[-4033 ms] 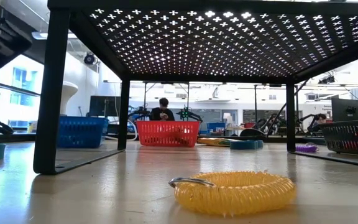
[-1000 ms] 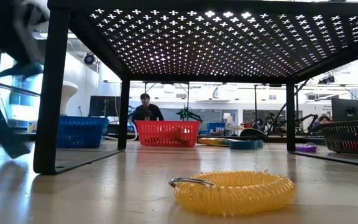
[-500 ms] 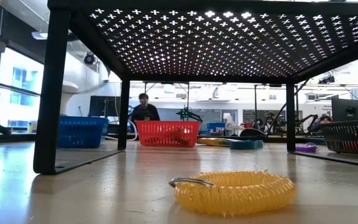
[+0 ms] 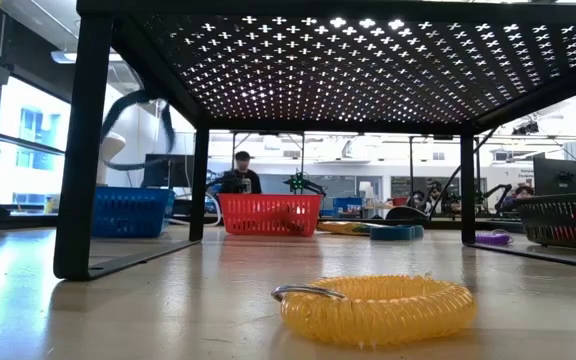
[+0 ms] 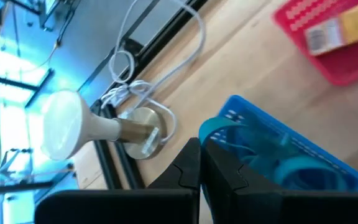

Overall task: Pick & Place Office Desk Supplies
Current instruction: Put the blue rubber band into the blue bin

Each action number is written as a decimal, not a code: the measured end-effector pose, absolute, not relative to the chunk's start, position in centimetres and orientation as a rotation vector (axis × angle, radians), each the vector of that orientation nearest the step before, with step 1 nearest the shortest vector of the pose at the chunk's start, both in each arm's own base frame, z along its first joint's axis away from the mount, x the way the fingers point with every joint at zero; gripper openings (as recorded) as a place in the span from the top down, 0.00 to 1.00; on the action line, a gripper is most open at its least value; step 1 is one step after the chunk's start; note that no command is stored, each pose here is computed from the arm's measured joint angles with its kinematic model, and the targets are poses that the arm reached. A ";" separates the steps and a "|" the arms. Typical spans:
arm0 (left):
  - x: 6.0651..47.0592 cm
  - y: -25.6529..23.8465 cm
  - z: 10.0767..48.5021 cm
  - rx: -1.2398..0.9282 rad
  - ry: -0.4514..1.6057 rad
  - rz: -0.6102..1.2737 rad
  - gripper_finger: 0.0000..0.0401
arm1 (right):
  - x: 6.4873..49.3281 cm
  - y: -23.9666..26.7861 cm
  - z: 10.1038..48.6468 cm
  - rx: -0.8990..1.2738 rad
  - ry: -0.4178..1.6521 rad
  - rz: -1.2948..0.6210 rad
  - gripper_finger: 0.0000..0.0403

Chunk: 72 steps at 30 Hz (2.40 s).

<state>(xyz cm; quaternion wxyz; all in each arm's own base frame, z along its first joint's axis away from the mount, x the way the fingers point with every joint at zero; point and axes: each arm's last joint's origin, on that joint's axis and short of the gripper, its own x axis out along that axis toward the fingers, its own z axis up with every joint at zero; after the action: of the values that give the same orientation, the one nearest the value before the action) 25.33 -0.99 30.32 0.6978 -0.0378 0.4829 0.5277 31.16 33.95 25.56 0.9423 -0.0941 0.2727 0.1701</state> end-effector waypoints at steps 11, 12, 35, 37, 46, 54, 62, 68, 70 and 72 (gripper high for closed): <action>24.6 -0.1 25.9 -0.037 1.139 1.224 1.00 | 31.1 33.9 25.4 -0.146 0.588 0.347 0.30; 24.6 -0.1 25.4 -0.037 1.142 1.219 1.00 | 31.1 33.9 25.4 -0.143 0.588 0.346 0.30; 25.3 2.9 22.6 -0.534 1.261 1.151 1.00 | 31.2 34.3 25.8 -0.095 0.553 0.388 0.30; 25.2 3.7 22.6 -0.577 1.244 1.194 1.00 | 31.2 34.3 25.8 -0.089 0.560 0.410 0.30; 25.2 4.6 22.6 -0.643 1.201 1.238 1.00 | 31.1 34.4 25.8 -0.061 0.573 0.425 0.30; 25.4 4.3 22.7 -0.596 1.066 1.338 1.00 | 31.1 34.4 25.8 -0.018 0.582 0.412 0.30; 25.2 4.3 22.7 -0.576 1.092 1.332 1.00 | 31.1 34.4 25.8 -0.012 0.584 0.412 0.30; 25.0 4.3 22.7 -0.520 1.146 1.305 1.00 | 31.1 34.4 25.8 0.011 0.589 0.406 0.30; 25.0 4.3 22.7 -0.535 1.133 1.315 1.00 | 31.1 34.4 25.8 0.012 0.590 0.405 0.30; 25.0 4.3 22.7 -0.549 1.121 1.329 1.00 | 31.1 34.4 25.8 0.012 0.590 0.405 0.30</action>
<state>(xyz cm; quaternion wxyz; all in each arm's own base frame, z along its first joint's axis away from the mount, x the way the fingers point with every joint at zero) 25.03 4.31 22.73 0.6124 -0.2381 0.4862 0.5762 31.13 34.40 25.81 0.9367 0.0059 0.2886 0.1983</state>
